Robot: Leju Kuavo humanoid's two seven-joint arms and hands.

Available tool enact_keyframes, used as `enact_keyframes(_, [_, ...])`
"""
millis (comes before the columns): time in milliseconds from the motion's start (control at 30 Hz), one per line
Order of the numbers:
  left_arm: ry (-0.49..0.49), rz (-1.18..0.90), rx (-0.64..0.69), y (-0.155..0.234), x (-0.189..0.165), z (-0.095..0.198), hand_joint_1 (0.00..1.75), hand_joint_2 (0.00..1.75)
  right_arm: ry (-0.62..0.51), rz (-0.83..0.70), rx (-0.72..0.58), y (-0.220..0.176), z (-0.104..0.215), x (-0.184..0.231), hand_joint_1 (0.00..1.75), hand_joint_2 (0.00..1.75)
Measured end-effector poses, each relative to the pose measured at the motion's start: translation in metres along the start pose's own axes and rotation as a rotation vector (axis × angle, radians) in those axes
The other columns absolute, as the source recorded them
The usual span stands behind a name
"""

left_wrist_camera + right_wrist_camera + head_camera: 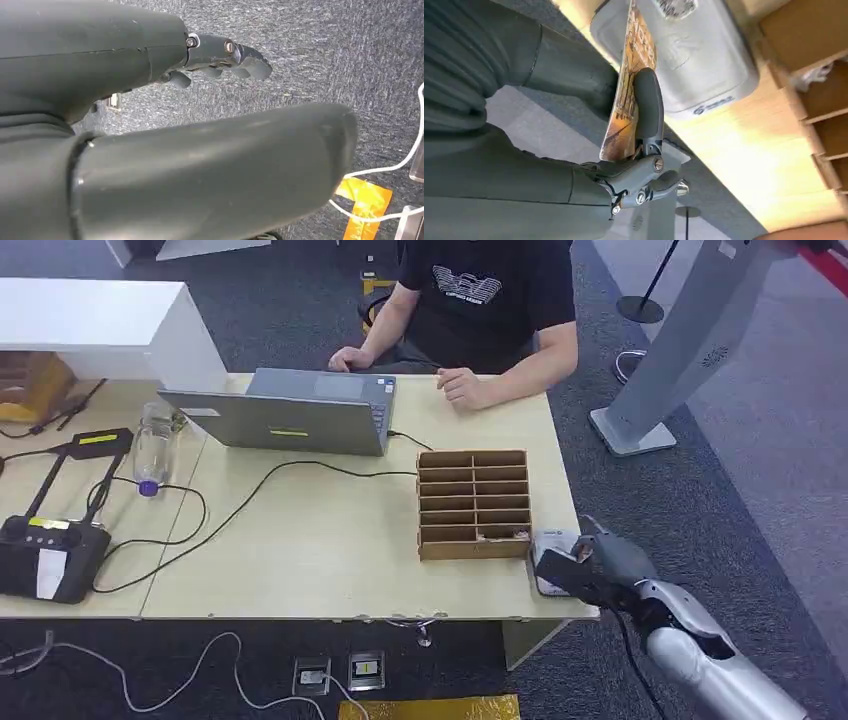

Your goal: Pass the card to the sensor for recognition and then transmit it.

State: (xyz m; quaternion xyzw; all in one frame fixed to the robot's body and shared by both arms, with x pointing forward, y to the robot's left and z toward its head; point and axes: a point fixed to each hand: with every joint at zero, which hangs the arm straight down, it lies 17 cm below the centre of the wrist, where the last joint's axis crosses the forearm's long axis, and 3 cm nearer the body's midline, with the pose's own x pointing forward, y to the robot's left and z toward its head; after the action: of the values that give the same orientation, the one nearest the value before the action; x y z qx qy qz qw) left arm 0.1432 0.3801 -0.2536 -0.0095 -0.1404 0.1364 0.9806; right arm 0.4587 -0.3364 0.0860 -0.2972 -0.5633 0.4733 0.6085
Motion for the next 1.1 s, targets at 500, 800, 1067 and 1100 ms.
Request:
enact_keyframes(500, [-0.019, 0.005, -0.014, -0.005, 0.003, 0.0, 0.0, 0.0, -0.022, 0.012, -0.083, -0.054, 0.003, 0.009, 1.75, 1.75])
enact_keyframes(800, [-0.018, -0.002, -0.014, -0.005, 0.002, 0.0, 0.0, 0.0, -0.135, 0.06, -0.177, -0.14, 0.001, 0.062, 1.75, 1.75])
enact_keyframes(1067, [-0.046, -0.029, -0.038, -0.011, 0.008, 0.001, 0.0, 0.0, -0.279, 0.183, -0.325, -0.219, -0.011, 0.117, 1.75, 1.75])
enact_keyframes(1100, [-0.046, -0.035, -0.042, -0.012, 0.008, 0.001, 0.0, 0.0, -0.287, 0.193, -0.342, -0.227, -0.015, 0.123, 1.75, 1.75])
